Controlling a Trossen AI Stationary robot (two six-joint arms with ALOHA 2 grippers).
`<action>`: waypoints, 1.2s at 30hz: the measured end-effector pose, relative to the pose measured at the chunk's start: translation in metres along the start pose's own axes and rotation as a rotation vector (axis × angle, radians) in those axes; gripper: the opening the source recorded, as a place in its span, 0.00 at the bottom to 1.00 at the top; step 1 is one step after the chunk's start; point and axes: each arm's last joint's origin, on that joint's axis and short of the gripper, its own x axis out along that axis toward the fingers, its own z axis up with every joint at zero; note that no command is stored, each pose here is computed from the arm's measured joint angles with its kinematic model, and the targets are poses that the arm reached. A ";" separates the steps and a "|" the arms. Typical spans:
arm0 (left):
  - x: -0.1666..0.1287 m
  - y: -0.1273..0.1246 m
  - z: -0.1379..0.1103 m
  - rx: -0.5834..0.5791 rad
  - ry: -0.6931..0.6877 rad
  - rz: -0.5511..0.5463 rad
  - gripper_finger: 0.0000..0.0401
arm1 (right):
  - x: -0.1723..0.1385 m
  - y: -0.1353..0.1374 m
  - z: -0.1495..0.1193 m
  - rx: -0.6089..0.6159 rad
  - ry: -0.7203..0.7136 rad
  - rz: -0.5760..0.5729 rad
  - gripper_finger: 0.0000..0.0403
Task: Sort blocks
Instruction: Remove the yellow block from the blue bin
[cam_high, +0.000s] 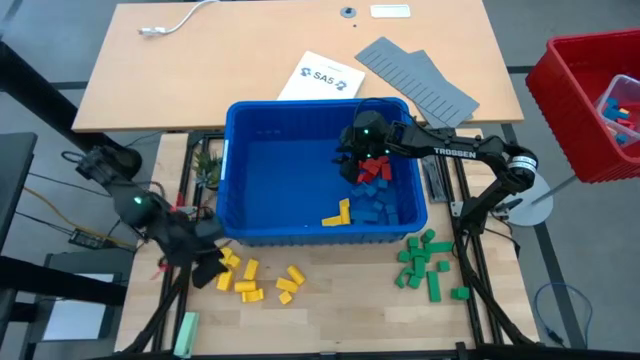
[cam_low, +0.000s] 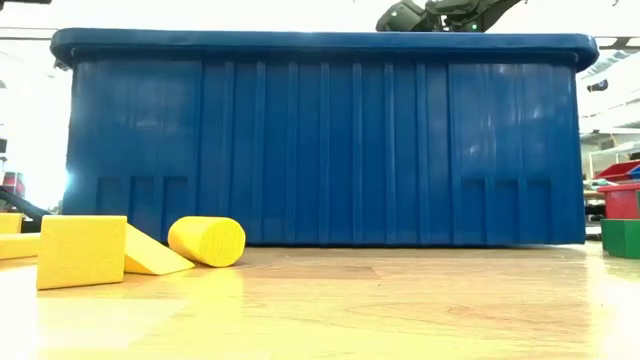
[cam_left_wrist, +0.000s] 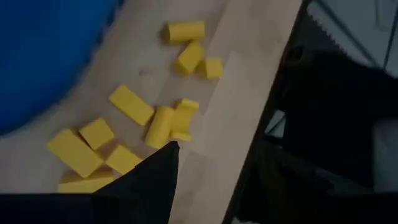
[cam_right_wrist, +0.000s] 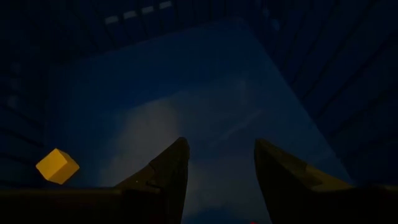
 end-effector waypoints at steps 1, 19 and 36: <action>-0.010 -0.001 0.003 -0.001 -0.026 0.006 0.56 | 0.000 0.000 0.000 0.000 -0.001 0.000 0.42; -0.087 0.019 0.057 0.013 -0.692 0.419 0.56 | 0.000 0.000 0.007 0.099 -0.068 -0.012 0.42; -0.097 0.081 0.087 -0.324 -0.661 0.843 0.61 | -0.123 -0.016 0.055 0.175 -0.045 -0.435 0.70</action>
